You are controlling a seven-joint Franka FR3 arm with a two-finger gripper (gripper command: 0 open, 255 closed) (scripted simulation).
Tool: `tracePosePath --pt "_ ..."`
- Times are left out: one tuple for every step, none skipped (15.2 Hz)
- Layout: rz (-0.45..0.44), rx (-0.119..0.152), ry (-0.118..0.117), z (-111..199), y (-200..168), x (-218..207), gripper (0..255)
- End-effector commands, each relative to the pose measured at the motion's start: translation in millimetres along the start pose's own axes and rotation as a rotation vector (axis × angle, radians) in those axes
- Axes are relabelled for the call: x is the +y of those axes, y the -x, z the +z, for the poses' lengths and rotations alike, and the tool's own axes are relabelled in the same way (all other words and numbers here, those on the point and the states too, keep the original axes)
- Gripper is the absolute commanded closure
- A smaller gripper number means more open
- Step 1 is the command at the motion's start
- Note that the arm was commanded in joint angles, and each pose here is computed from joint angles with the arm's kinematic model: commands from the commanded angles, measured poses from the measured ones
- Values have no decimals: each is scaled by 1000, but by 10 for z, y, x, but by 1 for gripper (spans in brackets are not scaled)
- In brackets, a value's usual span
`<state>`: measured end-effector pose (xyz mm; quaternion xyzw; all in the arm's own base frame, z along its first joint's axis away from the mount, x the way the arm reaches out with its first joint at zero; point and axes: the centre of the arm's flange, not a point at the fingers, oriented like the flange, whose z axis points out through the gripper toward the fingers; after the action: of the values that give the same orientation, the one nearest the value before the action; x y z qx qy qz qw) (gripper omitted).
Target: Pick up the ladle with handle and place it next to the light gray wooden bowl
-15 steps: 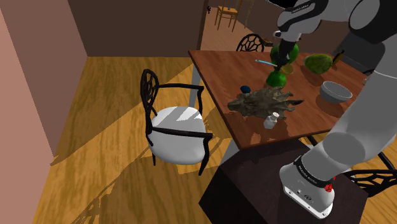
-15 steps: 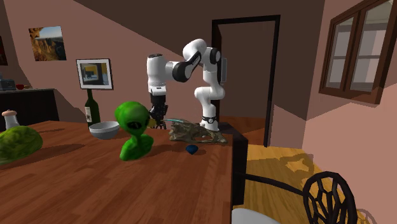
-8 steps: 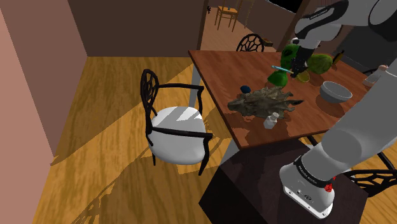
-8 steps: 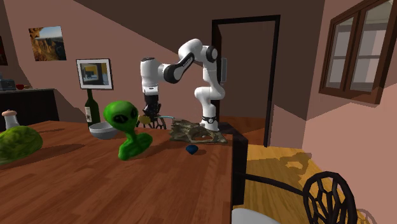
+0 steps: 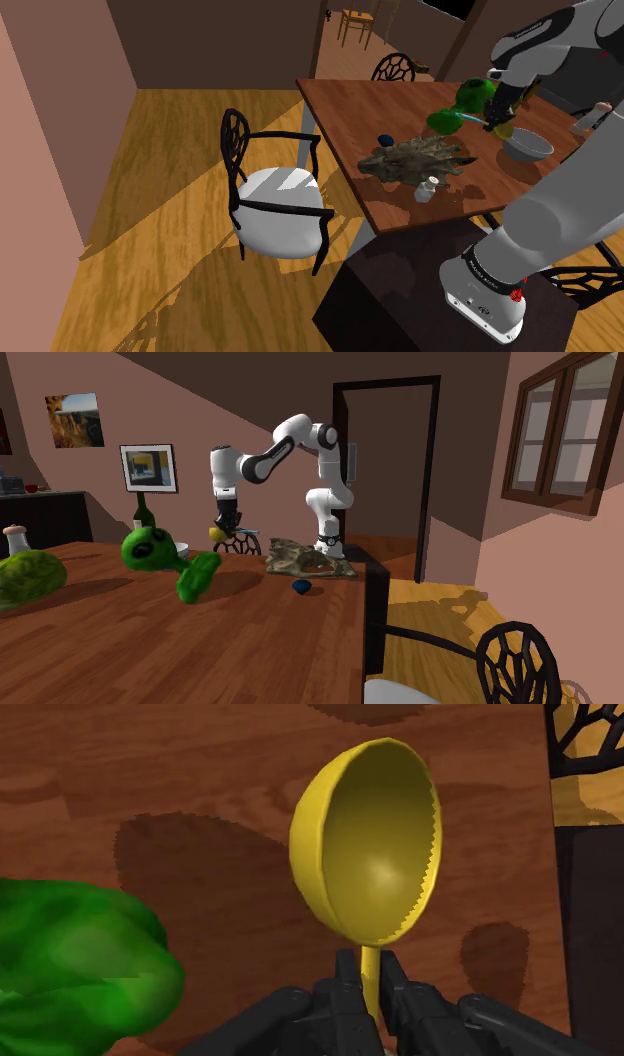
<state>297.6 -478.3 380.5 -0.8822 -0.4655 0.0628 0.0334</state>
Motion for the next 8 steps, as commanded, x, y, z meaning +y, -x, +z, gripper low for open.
tracePosePath --pt "-2 0 0 16 260 -127 255" --pt "-2 0 0 32 377 -186 255" --pt "-2 0 0 48 494 -245 255" --pt "-2 0 0 65 611 -304 255" --pt "-2 0 0 81 728 -362 255" --pt "-2 0 0 97 846 -421 255" --pt "-2 0 0 114 963 -480 255" --pt "-2 0 0 130 1080 -539 255"
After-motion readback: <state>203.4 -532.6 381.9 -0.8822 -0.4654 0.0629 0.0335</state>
